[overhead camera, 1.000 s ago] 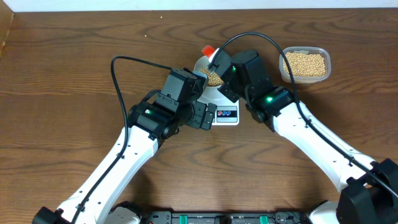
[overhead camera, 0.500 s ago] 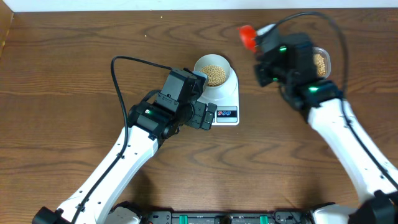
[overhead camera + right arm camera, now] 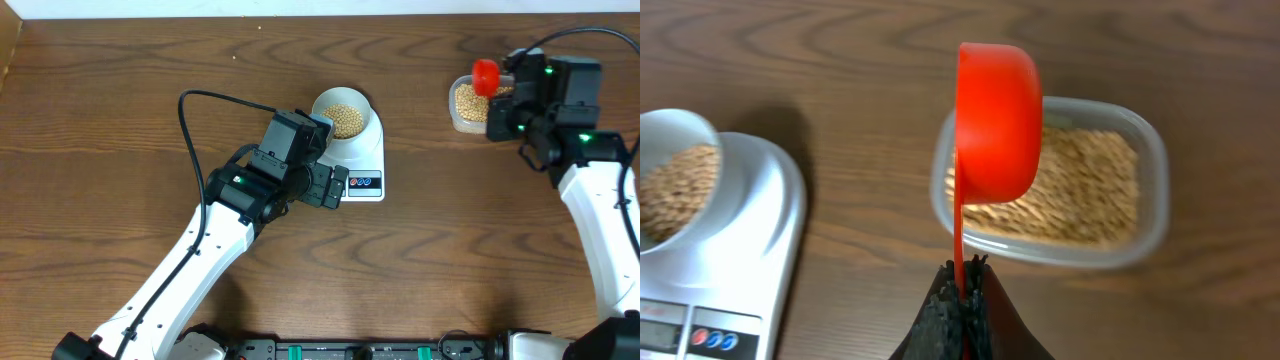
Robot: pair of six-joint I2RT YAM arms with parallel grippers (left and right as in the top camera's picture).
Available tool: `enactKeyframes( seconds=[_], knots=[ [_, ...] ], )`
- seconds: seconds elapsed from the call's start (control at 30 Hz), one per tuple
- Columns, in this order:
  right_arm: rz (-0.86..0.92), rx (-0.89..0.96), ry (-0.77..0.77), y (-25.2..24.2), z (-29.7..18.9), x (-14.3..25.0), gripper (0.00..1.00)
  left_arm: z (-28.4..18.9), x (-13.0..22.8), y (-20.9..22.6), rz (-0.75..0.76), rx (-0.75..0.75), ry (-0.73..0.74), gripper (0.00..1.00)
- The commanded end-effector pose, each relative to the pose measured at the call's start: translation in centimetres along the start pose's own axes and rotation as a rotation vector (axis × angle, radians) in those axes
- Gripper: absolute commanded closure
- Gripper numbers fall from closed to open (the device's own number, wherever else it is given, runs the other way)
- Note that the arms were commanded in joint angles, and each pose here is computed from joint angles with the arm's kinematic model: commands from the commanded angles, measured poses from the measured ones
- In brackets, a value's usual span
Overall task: Scoop item into bowl and weigh 50g on scale
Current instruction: 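Carry the red scoop back to the chickpea tub, then dip the red scoop into the chickpeas with the right gripper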
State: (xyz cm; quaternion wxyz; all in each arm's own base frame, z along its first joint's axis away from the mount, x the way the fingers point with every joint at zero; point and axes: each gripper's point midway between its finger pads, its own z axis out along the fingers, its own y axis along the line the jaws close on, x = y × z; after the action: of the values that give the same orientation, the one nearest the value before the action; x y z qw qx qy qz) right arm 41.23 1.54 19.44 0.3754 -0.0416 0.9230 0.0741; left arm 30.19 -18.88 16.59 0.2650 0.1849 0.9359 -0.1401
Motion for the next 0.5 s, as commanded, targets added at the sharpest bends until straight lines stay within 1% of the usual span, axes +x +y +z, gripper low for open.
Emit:
enactKeyframes(
  seconds=[0.0,0.17,0.47],
  knots=[
    [0.058,0.018,0.035,-2.0,0.7,0.9,0.99,0.3,0.5,0.1,-0.003,-0.007,0.016,0.02],
    [0.102,0.039,0.092,-4.0,2.8,2.5,0.99,0.3,0.5,0.1,-0.003,-0.007,0.016,0.02],
    [0.117,0.035,0.132,-5.2,7.4,4.0,0.99,0.3,0.5,0.1,-0.003,-0.007,0.016,0.02]
  ],
)
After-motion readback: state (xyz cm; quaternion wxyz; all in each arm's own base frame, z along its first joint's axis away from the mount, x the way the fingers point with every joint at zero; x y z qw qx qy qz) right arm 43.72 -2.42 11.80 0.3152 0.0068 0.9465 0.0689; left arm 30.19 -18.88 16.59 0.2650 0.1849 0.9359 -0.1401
